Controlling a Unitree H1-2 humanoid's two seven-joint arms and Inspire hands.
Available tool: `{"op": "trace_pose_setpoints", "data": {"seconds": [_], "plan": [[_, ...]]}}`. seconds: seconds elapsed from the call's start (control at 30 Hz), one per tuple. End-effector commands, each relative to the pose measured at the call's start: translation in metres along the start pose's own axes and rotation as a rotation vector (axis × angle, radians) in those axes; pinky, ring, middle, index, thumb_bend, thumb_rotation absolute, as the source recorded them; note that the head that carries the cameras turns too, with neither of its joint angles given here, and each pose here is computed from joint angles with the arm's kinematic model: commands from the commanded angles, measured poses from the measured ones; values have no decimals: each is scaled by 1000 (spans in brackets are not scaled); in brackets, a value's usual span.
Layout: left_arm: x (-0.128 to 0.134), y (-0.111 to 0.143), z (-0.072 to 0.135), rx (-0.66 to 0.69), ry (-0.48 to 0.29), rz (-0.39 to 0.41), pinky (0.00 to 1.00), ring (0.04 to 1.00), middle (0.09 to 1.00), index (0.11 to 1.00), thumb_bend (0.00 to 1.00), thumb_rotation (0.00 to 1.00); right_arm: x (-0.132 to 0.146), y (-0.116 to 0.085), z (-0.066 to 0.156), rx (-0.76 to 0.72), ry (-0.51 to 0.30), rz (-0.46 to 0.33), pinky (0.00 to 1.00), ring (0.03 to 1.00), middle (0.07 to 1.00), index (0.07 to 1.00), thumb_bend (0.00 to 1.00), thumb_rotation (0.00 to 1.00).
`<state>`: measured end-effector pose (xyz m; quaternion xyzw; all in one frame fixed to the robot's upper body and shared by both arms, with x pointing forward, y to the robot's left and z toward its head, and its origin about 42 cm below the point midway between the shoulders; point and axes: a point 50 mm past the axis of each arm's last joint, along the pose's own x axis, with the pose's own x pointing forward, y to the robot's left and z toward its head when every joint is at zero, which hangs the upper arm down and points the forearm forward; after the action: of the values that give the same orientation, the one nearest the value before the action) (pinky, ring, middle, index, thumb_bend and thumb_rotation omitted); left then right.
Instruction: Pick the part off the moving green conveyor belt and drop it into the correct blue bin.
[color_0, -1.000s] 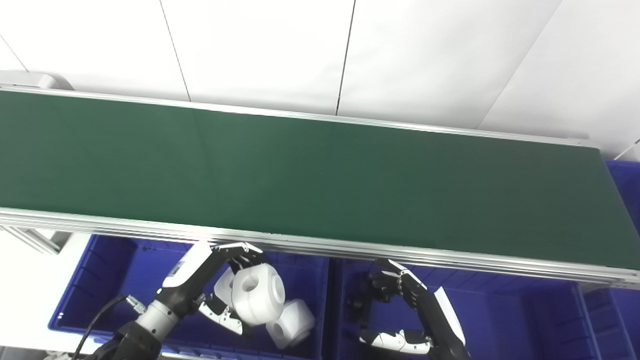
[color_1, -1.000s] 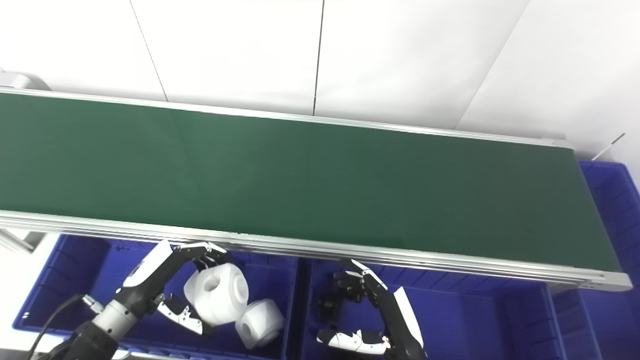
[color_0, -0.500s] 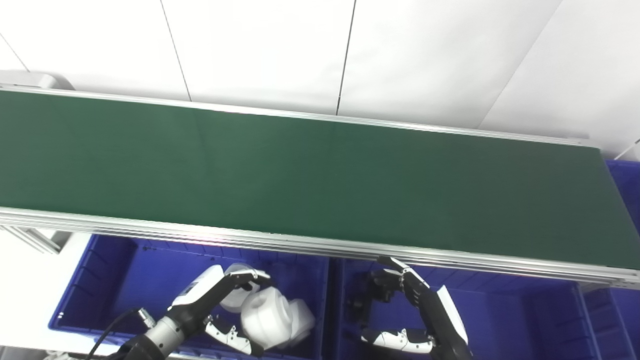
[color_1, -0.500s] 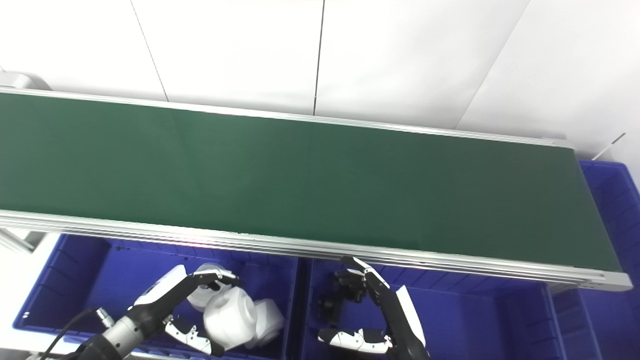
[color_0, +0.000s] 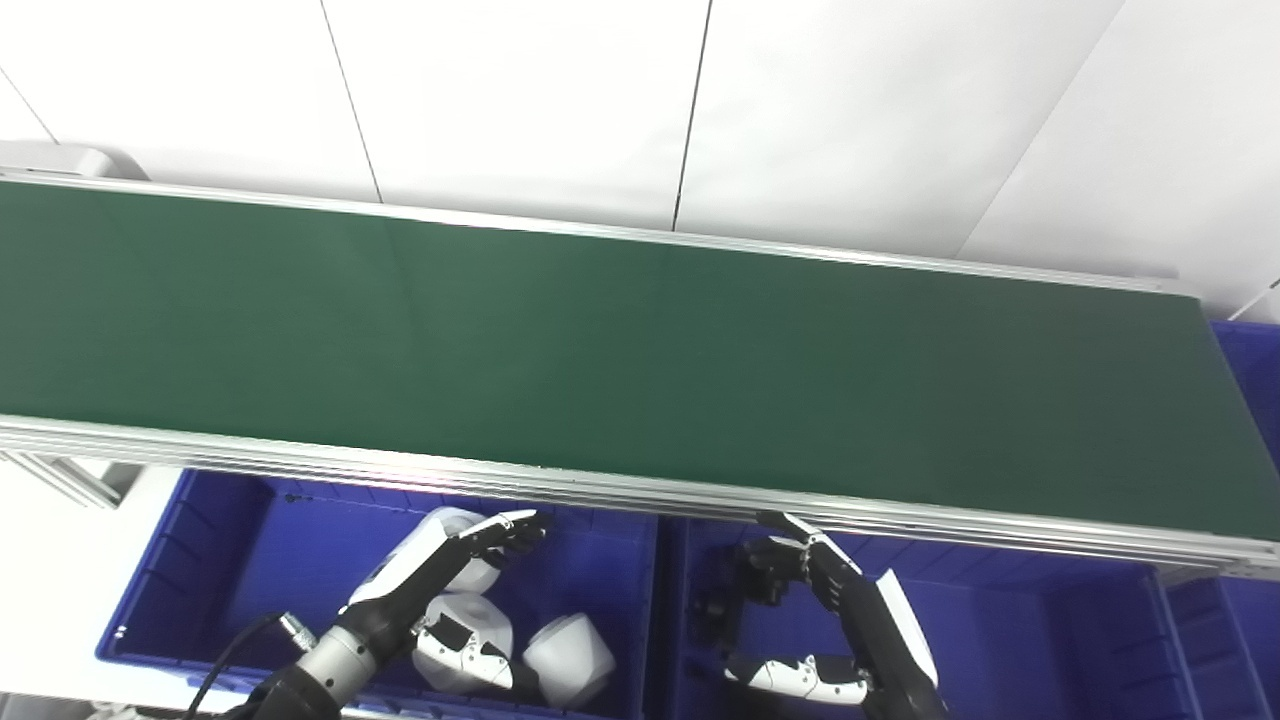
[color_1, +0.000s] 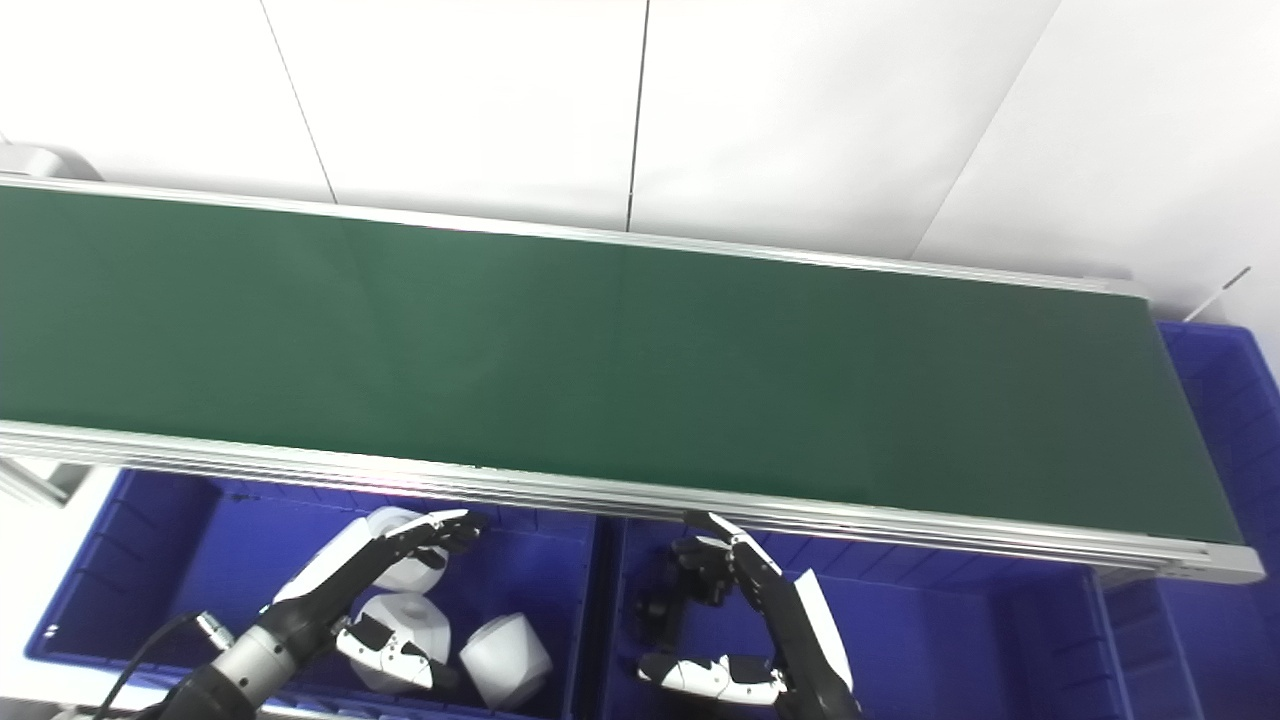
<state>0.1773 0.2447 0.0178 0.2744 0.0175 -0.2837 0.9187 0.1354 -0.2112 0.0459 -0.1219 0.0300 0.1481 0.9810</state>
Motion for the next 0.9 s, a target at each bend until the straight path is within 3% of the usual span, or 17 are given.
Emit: {"op": "trace_pose_setpoints", "data": {"seconds": [0.0,0.3,0.63,0.87], "plan": [[-1,5,4,-14,-59,17,704,778,823,842,819,300,2,-3,7,-2,-26,-5,755,747,754,838,876,262],[2,1,12,-142,-121,8,681,754,801,813,811,288,0,-3,8,12,-10,2,710,743,759,835,879,244],[-2,-4,9,-345,-140,19,663,709,772,813,896,228,-4,-4,9,-9,-12,2,706,739,755,831,874,240],[-1,-1,11,-353,-163,6,696,766,853,873,868,224,-5,-4,11,-21,-10,-1,734,746,762,832,877,250]]}}
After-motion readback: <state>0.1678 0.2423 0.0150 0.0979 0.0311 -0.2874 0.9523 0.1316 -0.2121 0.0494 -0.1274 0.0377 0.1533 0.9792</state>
